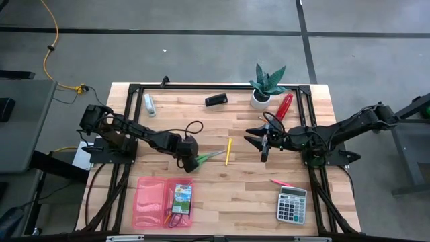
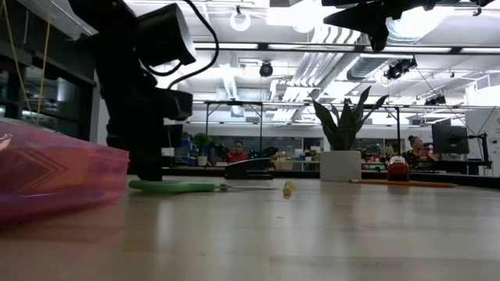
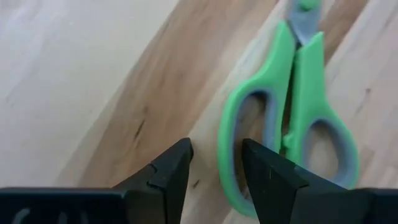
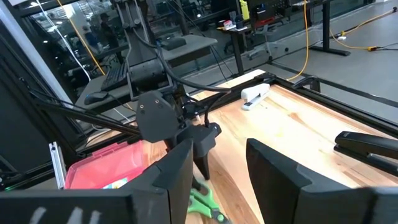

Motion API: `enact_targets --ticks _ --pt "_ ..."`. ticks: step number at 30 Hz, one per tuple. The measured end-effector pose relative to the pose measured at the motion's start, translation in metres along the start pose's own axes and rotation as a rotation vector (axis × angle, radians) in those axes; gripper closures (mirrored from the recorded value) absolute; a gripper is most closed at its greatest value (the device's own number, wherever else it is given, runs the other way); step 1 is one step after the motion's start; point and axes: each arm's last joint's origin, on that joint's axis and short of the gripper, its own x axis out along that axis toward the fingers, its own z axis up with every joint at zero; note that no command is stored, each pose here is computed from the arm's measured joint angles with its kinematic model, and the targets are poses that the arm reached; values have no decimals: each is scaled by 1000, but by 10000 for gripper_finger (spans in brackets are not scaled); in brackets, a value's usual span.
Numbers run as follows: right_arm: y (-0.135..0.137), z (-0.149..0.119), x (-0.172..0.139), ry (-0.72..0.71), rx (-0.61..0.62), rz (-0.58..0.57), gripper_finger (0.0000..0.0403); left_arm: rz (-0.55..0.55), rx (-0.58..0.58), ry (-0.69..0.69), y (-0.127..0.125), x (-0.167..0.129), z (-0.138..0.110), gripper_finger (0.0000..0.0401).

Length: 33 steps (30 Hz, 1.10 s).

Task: Pack school essentials
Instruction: Put the green scissors into the supply box

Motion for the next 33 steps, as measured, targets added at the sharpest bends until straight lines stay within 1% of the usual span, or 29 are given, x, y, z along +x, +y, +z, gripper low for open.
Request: enact_targets --ticks 3,5,7,10,11,13,15,20,21,24,29,31,33 --pt "0 0 0 0 0 0 261 18 7 6 1 0 -1 274" --pt "0 0 0 1 0 0 261 22 31 12 2 0 -1 291" --pt "0 0 0 2 -1 -1 261 28 45 13 2 0 -2 320" --pt "0 -1 0 5 -3 -2 261 35 72 11 3 0 -2 378" --pt "0 -1 0 6 -3 -2 261 32 76 2 4 -3 -1 387" --pt "0 -1 0 6 -3 -2 261 42 81 -14 5 -7 -1 387" --pt "0 -1 0 6 -3 -2 261 96 83 -29 11 -15 -3 389" --pt "0 -1 0 6 -3 -2 261 143 54 -167 28 -59 3 395" --pt "0 -1 0 6 -3 -2 261 141 43 -202 31 -69 3 396" --pt "0 -1 0 5 5 -2 261 96 -12 -372 40 -105 3 398" --pt "0 -1 0 6 33 1 261 -30 -89 -713 48 -163 -1 399" --pt "0 -1 0 6 33 1 261 -83 -109 -851 48 -180 -4 399" --pt "0 -1 0 6 32 1 261 -157 -132 -974 47 -188 -9 400"
